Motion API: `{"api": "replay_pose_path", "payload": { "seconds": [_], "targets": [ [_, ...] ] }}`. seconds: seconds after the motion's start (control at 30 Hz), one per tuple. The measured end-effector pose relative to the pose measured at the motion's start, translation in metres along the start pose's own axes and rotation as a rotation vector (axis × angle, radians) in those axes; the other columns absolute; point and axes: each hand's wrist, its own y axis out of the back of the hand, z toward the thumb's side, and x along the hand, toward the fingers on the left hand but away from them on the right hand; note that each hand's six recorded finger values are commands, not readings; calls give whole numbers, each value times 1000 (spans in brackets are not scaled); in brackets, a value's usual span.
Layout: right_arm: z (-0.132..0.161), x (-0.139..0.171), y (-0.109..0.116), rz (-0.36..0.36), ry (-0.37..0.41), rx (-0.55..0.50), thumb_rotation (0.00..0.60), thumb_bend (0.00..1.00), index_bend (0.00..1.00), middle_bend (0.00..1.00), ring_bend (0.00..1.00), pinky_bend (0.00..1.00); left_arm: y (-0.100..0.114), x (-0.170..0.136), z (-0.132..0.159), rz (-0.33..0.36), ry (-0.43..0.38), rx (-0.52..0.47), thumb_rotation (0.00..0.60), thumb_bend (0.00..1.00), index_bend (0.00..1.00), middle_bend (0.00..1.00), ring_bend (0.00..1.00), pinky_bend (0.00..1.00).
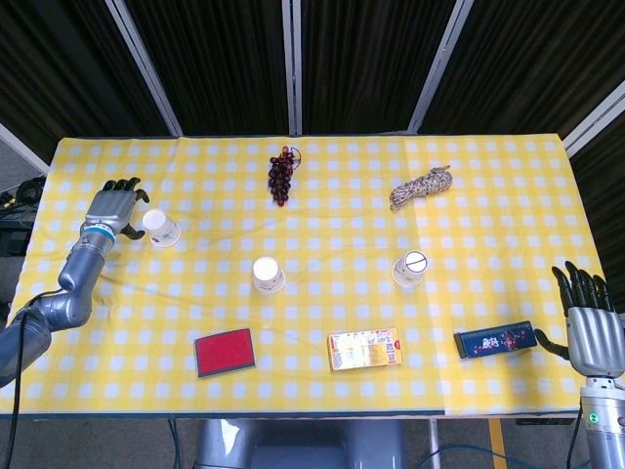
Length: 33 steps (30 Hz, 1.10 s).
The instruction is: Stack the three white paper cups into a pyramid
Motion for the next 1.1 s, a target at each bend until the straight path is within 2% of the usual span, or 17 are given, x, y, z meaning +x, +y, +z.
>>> {"api": "replay_pose_path", "payload": {
  "seconds": [0.33,0.4,0.53,0.73,0.97,1.1],
  "targets": [
    [1,2,2,-3,5,-4,600,83,39,0,0,54,0,-4,16,3,-52,8,600,277,253,0,0,0],
    [1,2,2,-2,6,-4,600,83,39,0,0,59,1,-5,18,3,-58,7,600,288,286,0,0,0],
    [2,3,3,-3,9,-6,600,83,39,0,0,61,0,-5,21,2,-64,7,600,390,374,0,0,0],
    [1,4,6,-10,6,-9,600,82,39,0,0,60,0,-8,24,11,-75,7,600,398,402,0,0,0],
    [1,5,7,-13,8,-13,600,83,39,0,0,61,11,-18,28,45,-107,-6,600,397,397,0,0,0],
    [2,6,8,-17,10,-16,600,83,39,0,0,60,20,-31,40,74,-154,-15,600,397,392,0,0,0]
  ]
}}
